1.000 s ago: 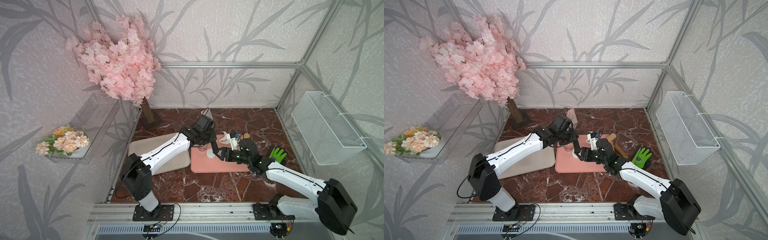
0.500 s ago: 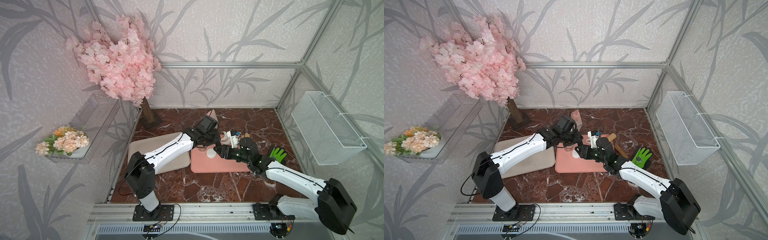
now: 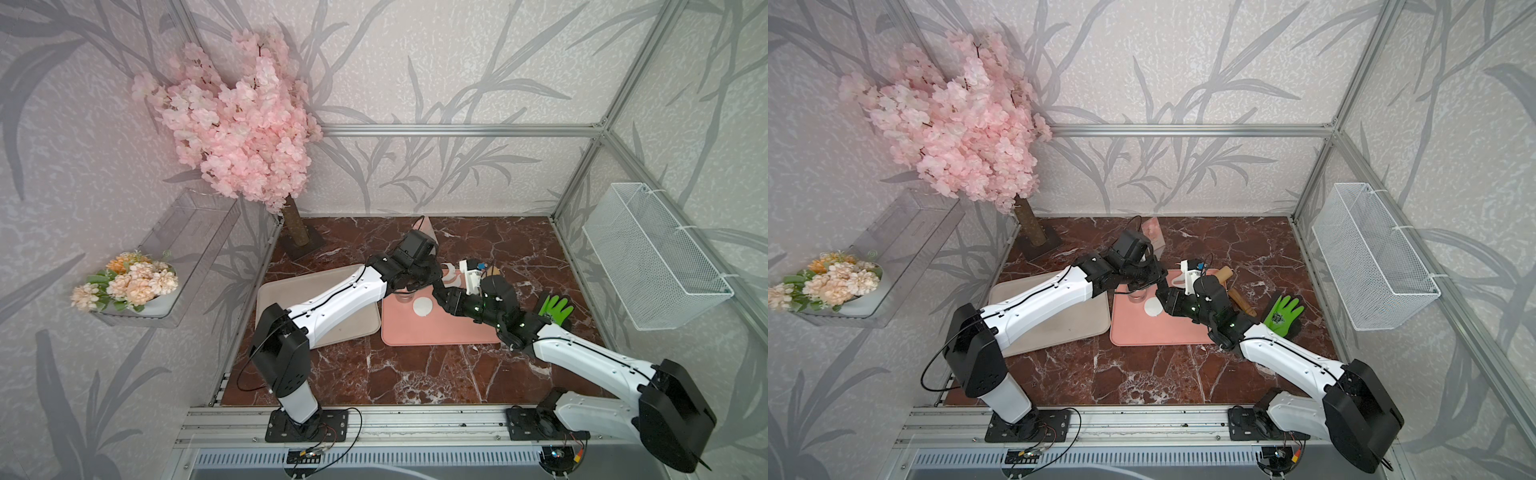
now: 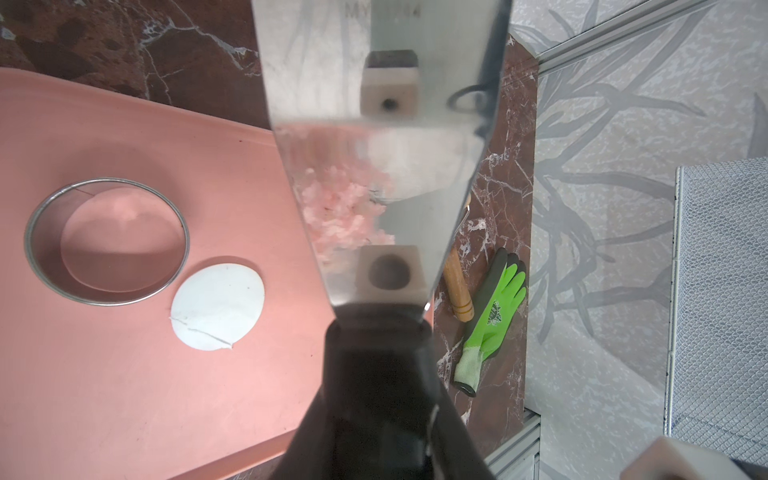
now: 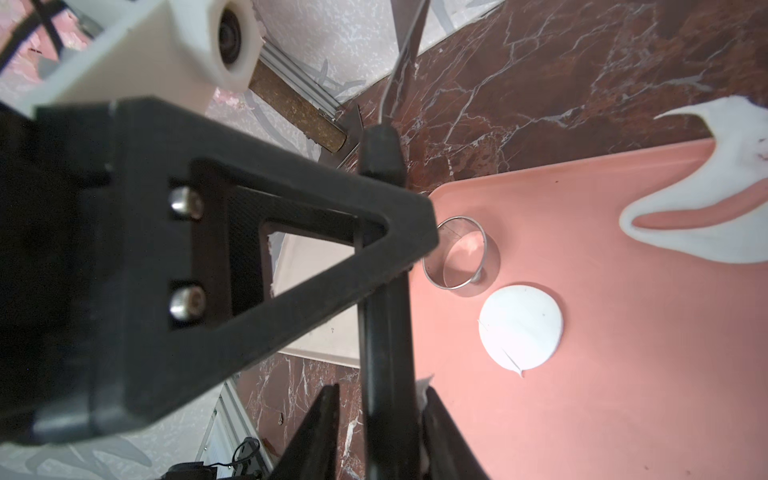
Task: Roll out the dumpling wrappers from the dough
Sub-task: Pick up the spatula from the plate.
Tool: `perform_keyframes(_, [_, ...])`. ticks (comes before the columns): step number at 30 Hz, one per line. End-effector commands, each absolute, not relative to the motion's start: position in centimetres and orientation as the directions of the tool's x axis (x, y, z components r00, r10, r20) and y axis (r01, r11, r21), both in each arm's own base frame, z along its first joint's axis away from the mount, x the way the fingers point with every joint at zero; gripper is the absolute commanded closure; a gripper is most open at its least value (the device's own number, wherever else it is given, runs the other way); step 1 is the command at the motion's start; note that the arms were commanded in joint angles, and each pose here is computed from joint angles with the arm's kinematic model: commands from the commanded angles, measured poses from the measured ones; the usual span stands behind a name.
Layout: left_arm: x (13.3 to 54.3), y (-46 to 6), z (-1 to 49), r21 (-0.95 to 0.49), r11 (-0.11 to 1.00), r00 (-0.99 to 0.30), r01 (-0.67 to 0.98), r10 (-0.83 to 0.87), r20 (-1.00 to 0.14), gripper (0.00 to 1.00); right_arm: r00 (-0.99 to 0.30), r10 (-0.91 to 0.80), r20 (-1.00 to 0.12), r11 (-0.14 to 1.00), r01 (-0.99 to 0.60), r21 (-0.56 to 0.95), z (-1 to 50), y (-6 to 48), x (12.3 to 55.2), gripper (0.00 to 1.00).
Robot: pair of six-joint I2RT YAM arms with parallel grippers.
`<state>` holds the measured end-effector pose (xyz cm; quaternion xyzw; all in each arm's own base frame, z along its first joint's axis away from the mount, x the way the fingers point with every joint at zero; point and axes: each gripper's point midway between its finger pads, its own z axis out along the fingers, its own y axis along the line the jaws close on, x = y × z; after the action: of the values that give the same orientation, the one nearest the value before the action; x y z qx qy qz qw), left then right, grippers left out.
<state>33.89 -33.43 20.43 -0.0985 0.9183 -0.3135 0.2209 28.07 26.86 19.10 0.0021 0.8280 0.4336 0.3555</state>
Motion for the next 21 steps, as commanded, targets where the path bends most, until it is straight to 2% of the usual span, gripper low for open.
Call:
perform_keyframes(1, [34.4,-34.6,23.4,-0.675,0.738,-0.863,0.004,-0.339,-0.375,1.00,-0.715,0.341,-0.611,0.624,-0.314,0.716,19.9,26.4,28.3,0.68])
perform_keyframes(9, [34.5,-34.7,24.0,-0.686,0.727,-0.861,0.012,-0.342,-0.377,1.00,-0.707,0.357,-0.611,0.637,-0.294,0.712,19.7,25.9,28.5,0.82])
perform_keyframes(11, [34.5,-34.8,24.2,-0.688,0.725,-0.859,0.024,-0.337,-0.385,1.00,-0.707,0.368,-0.604,0.649,-0.270,0.711,19.4,25.4,28.7,0.90])
perform_keyframes(13, [34.5,-34.9,24.4,-0.687,0.726,-0.857,0.036,-0.331,-0.394,1.00,-0.708,0.373,-0.600,0.647,-0.265,0.715,19.4,25.1,28.8,0.91])
perform_keyframes(16, [34.6,-34.8,24.5,-0.682,0.730,-0.856,0.045,-0.324,-0.403,0.91,-0.705,0.377,-0.601,0.648,-0.263,0.715,19.7,24.6,28.8,0.91])
perform_keyframes(18, [34.7,-34.8,24.8,-0.679,0.733,-0.852,0.051,-0.323,-0.412,0.79,-0.699,0.381,-0.606,0.653,-0.261,0.711,19.9,24.2,28.7,0.92])
perform_keyframes(20, [34.8,-34.7,25.2,-0.677,0.733,-0.845,0.066,-0.319,-0.428,0.63,-0.697,0.384,-0.606,0.658,-0.254,0.709,20.0,23.8,28.7,0.92])
perform_keyframes(21, [34.8,-34.7,25.5,-0.676,0.734,-0.843,0.074,-0.316,-0.436,0.58,-0.696,0.386,-0.605,0.661,-0.248,0.708,20.0,23.6,28.7,0.95])
